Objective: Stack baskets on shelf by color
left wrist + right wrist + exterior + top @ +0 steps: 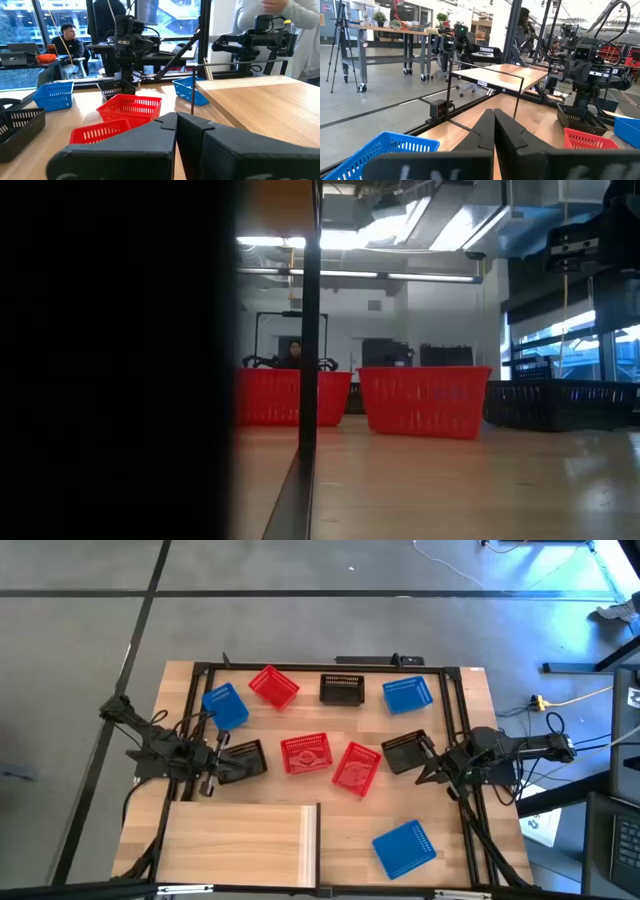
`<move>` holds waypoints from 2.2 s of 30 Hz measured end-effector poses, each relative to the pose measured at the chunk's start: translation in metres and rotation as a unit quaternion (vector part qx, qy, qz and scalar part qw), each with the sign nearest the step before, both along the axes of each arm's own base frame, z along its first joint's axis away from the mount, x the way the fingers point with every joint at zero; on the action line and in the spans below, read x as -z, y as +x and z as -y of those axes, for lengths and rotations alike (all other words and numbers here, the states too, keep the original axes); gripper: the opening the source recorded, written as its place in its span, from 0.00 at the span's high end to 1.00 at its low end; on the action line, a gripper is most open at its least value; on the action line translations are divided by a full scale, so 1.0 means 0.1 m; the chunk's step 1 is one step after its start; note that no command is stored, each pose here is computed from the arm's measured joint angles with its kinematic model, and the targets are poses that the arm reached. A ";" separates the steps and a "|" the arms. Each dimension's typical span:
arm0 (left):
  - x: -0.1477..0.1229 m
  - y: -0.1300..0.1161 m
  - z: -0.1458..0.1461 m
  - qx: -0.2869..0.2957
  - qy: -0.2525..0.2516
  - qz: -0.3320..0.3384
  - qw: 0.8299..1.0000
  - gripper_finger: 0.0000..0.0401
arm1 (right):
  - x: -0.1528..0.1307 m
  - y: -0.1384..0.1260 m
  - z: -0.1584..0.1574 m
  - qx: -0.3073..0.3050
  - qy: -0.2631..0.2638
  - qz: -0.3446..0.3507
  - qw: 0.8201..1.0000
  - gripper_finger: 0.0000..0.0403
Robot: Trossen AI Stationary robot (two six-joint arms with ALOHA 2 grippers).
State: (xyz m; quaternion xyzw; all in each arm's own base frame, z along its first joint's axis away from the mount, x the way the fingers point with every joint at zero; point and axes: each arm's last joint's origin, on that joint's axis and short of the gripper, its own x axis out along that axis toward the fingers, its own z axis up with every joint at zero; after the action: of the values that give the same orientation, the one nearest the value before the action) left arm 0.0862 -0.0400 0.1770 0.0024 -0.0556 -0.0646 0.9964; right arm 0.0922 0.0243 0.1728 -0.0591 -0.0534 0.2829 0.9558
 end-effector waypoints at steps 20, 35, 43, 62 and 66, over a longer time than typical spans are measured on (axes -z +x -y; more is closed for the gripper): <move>0.00 0.00 0.00 0.000 0.000 0.000 1.000 1.00 | 0.00 0.00 0.00 0.000 0.000 0.000 1.000 1.00; 0.00 0.00 0.00 0.000 0.000 0.000 1.000 1.00 | 0.00 0.02 0.03 0.061 0.078 -0.042 0.994 1.00; 0.00 0.00 0.00 0.000 0.000 0.000 1.000 1.00 | -0.24 -0.02 0.07 0.117 0.114 -0.005 0.987 1.00; 0.00 0.00 0.00 0.000 0.000 0.000 1.000 1.00 | -1.51 0.58 0.15 0.409 0.120 -0.286 0.858 1.00; 0.00 0.00 0.00 0.000 0.000 0.000 1.000 1.00 | -1.73 0.76 0.15 0.449 0.202 -0.350 0.797 1.00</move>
State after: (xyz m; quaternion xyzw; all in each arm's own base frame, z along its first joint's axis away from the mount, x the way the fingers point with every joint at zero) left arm 0.0862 -0.0400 0.1769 0.0024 -0.0555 -0.0647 0.9964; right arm 0.1680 0.0089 0.3456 0.2208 0.2612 -0.1935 0.9196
